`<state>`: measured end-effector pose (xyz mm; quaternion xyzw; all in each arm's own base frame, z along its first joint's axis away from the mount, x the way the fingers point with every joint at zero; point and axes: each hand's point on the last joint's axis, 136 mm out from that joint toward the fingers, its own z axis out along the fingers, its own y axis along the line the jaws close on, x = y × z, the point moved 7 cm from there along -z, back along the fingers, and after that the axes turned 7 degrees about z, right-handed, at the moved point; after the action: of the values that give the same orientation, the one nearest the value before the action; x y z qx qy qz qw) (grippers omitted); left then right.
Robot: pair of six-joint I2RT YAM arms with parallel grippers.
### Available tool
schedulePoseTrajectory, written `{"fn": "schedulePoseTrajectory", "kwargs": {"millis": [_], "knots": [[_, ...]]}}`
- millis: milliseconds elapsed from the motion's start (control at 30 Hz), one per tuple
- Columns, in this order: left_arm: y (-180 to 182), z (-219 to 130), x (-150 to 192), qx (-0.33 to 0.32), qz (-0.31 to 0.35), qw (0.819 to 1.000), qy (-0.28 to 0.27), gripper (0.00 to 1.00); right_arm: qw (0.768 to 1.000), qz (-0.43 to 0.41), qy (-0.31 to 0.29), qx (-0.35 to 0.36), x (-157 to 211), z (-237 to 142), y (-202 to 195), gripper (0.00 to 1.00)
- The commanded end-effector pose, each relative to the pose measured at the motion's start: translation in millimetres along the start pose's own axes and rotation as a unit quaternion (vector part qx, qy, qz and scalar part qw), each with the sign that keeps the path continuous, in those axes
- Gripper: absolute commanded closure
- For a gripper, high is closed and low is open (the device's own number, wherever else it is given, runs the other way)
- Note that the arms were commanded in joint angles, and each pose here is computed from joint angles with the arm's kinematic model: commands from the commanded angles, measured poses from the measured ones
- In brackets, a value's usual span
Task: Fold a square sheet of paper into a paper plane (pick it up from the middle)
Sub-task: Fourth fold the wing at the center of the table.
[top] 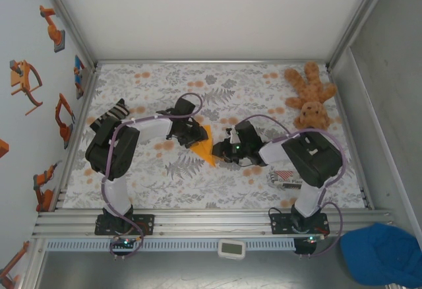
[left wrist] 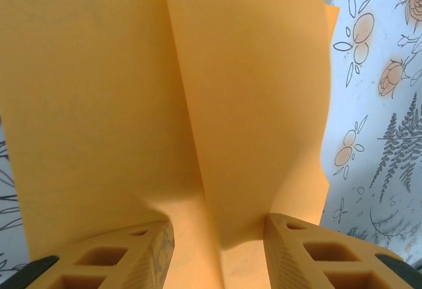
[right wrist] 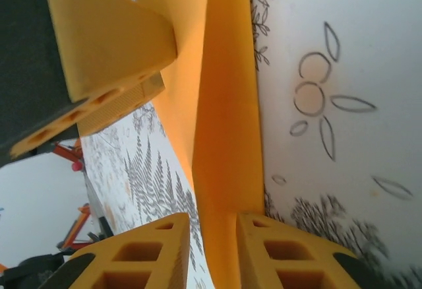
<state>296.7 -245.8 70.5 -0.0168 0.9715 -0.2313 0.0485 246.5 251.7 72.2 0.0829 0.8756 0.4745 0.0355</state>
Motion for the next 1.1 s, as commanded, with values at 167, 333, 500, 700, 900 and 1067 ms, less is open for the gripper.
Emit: {"fn": "schedulePoseTrajectory", "kwargs": {"millis": [167, 333, 500, 700, 900, 1067], "knots": [[99.3, 42.1, 61.4, -0.248, -0.042, 0.96, 0.124, 0.54, 0.991, -0.105, -0.052, 0.066, 4.1, -43.6, 27.6, 0.74], [103.0, 44.4, 63.5, -0.266, -0.055, 0.954, 0.13, 0.54, 0.977, -0.176, -0.045, 0.111, 15.8, -27.6, 45.3, 0.8], [104.5, 46.6, 64.4, -0.268, -0.061, 0.952, 0.132, 0.56, 0.975, -0.191, -0.02, 0.112, 20.9, -2.2, 47.7, 0.83], [107.3, 47.9, 65.9, -0.274, -0.064, 0.95, 0.133, 0.58, 0.974, -0.194, 0.0, 0.117, 22.6, 15.9, 43.2, 0.87], [111.4, 50.5, 68.4, -0.28, -0.068, 0.947, 0.138, 0.57, 0.972, -0.192, 0.009, 0.136, 21.8, 19.7, 35.4, 0.87], [111.8, 52.3, 69.0, -0.279, -0.067, 0.947, 0.142, 0.56, 0.971, -0.19, 0.018, 0.145, 22.0, 22.9, 30.5, 0.87]]}}
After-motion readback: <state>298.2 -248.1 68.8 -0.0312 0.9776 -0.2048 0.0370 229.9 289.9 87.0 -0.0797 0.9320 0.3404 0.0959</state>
